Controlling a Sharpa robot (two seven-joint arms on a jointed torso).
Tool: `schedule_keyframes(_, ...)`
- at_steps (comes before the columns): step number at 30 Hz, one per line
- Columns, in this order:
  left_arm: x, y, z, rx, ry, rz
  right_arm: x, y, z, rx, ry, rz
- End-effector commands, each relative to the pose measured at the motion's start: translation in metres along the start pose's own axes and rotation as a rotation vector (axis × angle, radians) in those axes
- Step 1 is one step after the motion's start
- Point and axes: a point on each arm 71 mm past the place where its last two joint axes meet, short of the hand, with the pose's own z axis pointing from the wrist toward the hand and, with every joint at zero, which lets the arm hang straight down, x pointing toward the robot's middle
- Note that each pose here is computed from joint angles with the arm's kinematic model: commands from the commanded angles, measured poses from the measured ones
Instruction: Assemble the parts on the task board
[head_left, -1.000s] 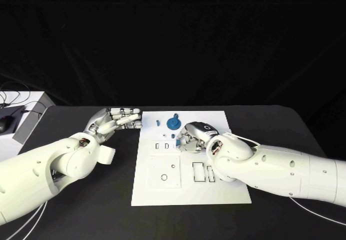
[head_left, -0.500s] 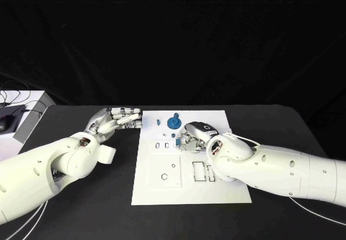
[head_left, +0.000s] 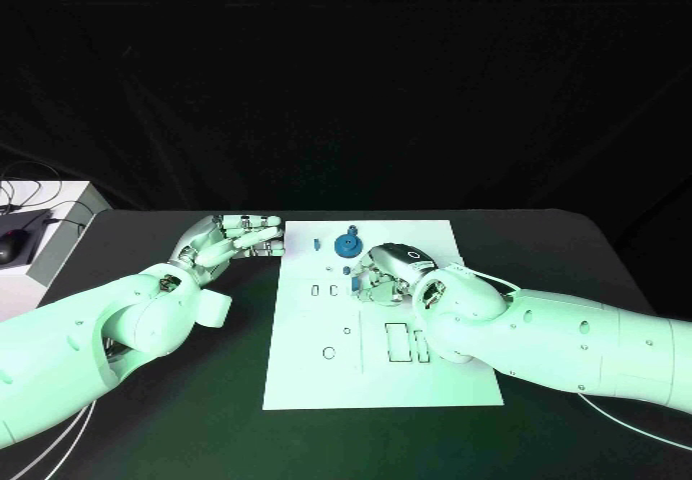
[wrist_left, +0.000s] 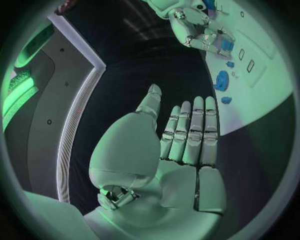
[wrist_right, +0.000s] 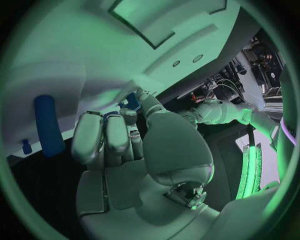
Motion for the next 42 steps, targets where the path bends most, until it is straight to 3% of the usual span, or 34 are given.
schedule_keyframes(1,0.0014,-0.0002,0.0002,0.004,0.010,-0.009,0.000,0.001,0.000,-0.016,-0.002,-0.003)
schedule_keyframes(12,0.0007,0.0001,0.0001,0.003,0.008,-0.008,-0.001,-0.001,-0.001,-0.012,-0.018,0.001)
schedule_keyframes(18,0.0010,0.0012,0.0006,-0.007,0.003,-0.002,-0.007,-0.002,-0.005,-0.044,-0.087,0.047)
schedule_keyframes(26,-0.0016,0.0093,0.0015,-0.118,-0.056,0.070,-0.018,-0.005,-0.013,-0.112,-0.164,0.131)
schedule_keyframes(31,0.0000,0.0146,0.0034,-0.182,-0.063,0.115,-0.030,-0.011,-0.020,-0.131,-0.217,0.226)
schedule_keyframes(37,0.0057,0.0202,0.0062,-0.262,-0.032,0.177,-0.049,-0.029,-0.027,-0.097,-0.266,0.367)
schedule_keyframes(42,0.0149,0.0184,0.0144,-0.342,0.046,0.285,-0.064,-0.054,-0.033,-0.032,-0.299,0.486)
